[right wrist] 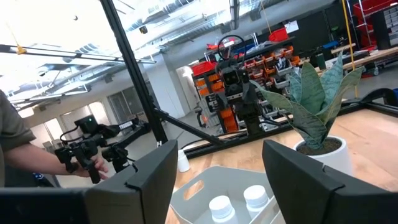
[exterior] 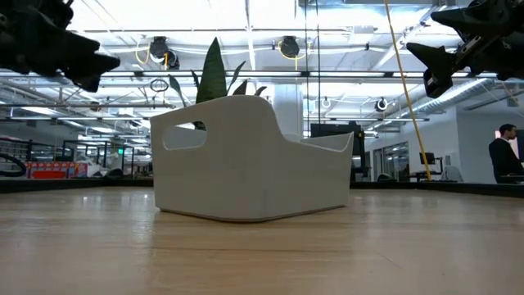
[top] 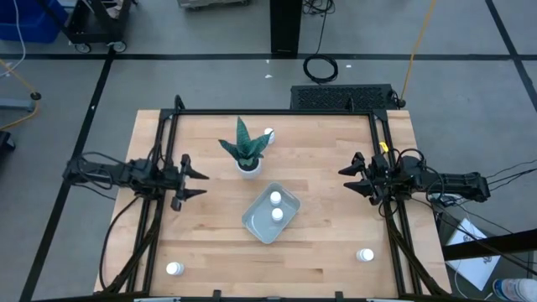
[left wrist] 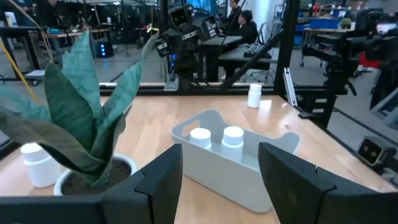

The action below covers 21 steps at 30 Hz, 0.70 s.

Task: Pick and place pill bottles into a basket
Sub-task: Put the white medicine bottle into the gray bin

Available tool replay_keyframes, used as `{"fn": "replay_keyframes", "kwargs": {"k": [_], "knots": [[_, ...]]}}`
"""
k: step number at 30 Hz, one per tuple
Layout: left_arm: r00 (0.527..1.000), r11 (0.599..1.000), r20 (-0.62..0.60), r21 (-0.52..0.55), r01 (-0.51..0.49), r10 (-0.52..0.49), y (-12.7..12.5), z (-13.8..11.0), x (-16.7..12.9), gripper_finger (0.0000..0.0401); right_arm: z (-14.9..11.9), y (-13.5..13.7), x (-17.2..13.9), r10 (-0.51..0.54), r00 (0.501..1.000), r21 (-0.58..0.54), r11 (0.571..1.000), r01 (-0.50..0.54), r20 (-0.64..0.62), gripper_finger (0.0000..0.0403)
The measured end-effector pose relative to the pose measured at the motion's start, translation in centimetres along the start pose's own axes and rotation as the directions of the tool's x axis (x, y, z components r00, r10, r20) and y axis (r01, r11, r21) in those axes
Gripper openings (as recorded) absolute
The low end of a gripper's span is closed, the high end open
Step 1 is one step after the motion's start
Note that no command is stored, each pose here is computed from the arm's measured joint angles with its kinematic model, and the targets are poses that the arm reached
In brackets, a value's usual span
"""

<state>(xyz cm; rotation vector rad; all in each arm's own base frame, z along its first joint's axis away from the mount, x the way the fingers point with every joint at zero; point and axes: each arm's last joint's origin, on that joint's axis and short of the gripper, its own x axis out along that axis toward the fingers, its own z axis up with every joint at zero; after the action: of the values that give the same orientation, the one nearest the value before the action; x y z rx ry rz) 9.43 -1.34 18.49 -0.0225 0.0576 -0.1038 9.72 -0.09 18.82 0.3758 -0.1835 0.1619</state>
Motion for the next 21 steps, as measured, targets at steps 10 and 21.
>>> {"fn": "replay_keyframes", "kwargs": {"k": [10, 21], "knots": [[0.997, 1.000, 0.082, 0.007, -0.005, 0.004, 0.0, -1.6, 0.3, 0.0214, 0.0, 0.0, 0.0, 0.000, 1.000, 0.000, 1.000, 0.000, -0.001, 0.0230], [0.996, 1.000, 0.088, -0.013, -0.024, 0.025, 0.1, -1.5, 0.3, 0.0214, 0.0, 0.0, 0.0, -0.001, 1.000, 0.000, 1.000, 0.001, 0.000, 0.0231]]}}
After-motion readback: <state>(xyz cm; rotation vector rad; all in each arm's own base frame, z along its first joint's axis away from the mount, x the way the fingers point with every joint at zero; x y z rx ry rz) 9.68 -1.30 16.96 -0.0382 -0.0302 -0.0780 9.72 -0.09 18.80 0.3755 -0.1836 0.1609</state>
